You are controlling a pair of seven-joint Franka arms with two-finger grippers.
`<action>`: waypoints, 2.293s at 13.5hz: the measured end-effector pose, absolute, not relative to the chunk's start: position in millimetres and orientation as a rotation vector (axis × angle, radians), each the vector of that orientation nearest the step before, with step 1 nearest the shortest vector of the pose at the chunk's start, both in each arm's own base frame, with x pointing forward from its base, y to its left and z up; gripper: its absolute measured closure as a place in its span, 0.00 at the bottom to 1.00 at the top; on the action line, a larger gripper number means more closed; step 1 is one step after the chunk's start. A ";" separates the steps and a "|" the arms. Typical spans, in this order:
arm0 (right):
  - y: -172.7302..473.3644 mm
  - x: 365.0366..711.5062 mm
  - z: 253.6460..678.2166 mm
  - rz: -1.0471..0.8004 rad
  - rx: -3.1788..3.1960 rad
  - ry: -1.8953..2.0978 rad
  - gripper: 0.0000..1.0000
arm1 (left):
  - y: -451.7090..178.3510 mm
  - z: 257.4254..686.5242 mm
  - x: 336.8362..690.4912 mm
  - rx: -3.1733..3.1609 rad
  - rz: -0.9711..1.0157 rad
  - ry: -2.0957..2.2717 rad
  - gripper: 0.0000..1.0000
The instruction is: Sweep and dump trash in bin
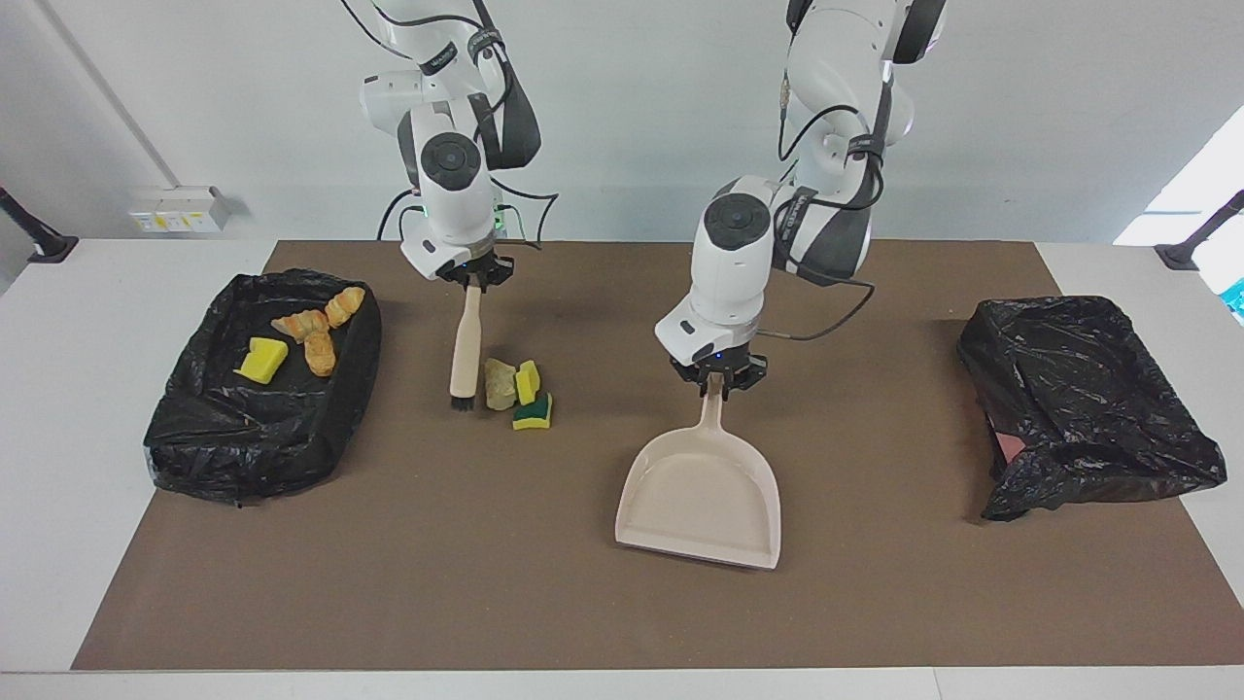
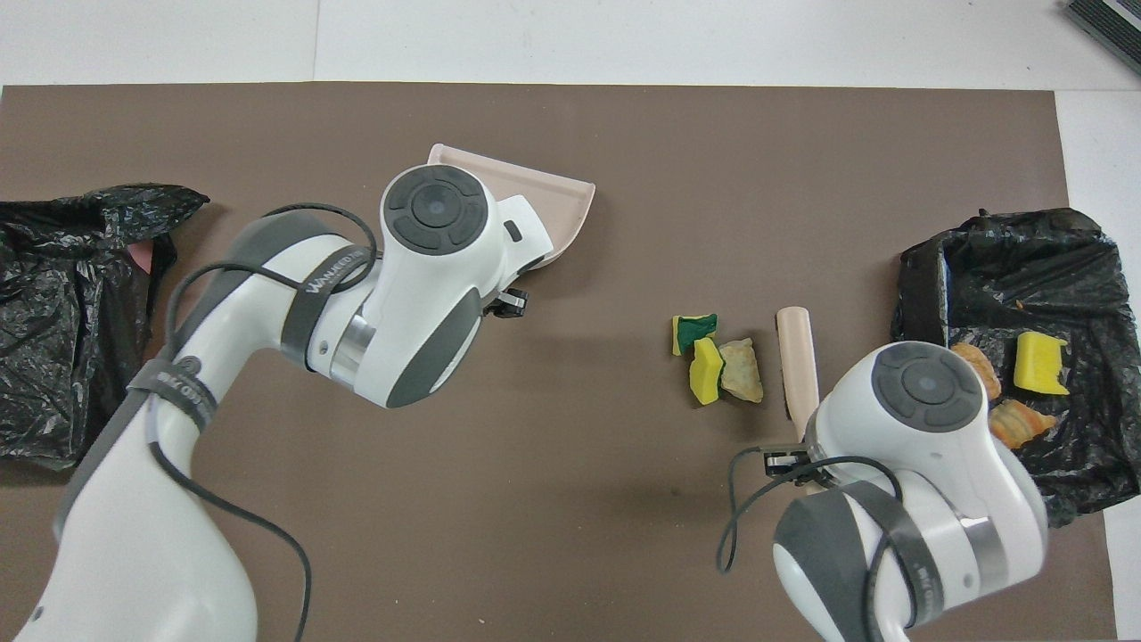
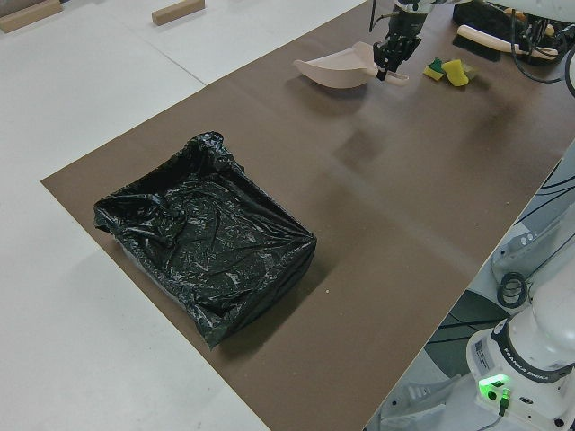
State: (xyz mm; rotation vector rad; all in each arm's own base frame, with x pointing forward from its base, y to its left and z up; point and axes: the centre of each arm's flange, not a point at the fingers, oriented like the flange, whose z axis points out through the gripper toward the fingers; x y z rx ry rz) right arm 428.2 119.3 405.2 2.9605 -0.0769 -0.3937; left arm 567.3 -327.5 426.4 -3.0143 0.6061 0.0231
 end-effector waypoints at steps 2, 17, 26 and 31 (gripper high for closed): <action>106.8 420.7 415.5 -0.414 2.929 -0.094 0.74 | -290.4 451.8 572.2 -2.958 0.071 0.816 0.69; 135.1 421.0 342.7 -0.457 3.025 -0.031 0.74 | -205.0 432.3 567.4 -2.195 0.126 2.162 0.69; 201.5 416.4 320.2 -0.398 3.177 0.000 0.74 | -295.1 385.8 490.5 -2.221 0.101 2.061 0.69; 252.2 413.0 325.7 -0.435 3.323 -0.045 0.74 | -298.0 381.2 482.9 -2.212 0.038 2.067 0.69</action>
